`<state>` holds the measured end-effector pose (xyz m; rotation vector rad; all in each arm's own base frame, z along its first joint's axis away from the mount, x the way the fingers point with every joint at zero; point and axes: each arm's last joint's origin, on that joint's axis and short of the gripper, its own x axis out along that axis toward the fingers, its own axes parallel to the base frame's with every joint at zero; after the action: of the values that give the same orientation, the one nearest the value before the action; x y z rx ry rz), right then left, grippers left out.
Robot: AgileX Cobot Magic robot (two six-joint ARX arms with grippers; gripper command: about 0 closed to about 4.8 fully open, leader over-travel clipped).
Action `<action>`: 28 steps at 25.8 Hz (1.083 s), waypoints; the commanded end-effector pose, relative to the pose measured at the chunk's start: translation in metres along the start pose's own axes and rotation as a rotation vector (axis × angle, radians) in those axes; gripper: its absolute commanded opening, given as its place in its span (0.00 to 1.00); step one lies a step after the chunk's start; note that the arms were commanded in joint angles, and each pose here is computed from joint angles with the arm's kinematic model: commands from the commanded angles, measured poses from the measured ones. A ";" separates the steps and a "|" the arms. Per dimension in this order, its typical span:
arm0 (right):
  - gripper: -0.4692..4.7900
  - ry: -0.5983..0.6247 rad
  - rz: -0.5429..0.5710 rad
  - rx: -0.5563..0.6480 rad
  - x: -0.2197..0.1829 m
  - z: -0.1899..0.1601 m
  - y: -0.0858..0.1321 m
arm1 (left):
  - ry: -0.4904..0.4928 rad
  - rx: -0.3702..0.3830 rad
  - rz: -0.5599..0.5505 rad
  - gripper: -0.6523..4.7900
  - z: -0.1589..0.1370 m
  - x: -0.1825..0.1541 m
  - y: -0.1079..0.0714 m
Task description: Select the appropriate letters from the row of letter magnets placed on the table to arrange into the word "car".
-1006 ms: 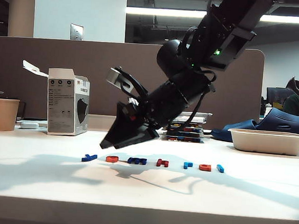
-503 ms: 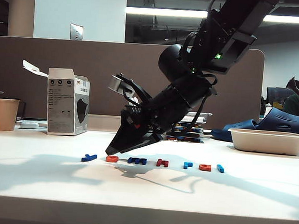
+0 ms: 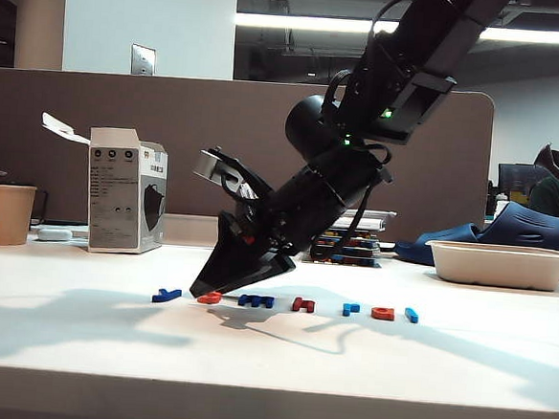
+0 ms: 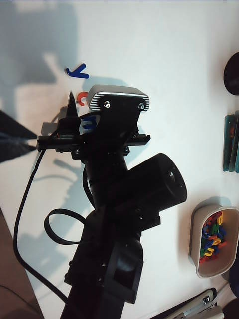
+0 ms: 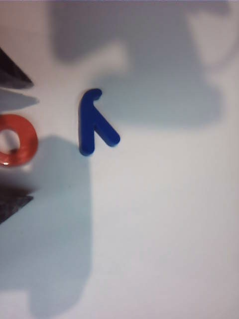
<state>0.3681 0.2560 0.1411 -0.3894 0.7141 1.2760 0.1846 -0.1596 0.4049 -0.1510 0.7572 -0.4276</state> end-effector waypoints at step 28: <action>0.57 0.170 -0.051 -0.120 0.008 -0.005 0.014 | -0.015 0.003 -0.005 0.11 0.002 -0.002 -0.001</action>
<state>0.3586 0.2641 0.1441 -0.5964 0.6906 1.2585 0.1846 -0.1596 0.4049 -0.1510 0.7572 -0.4276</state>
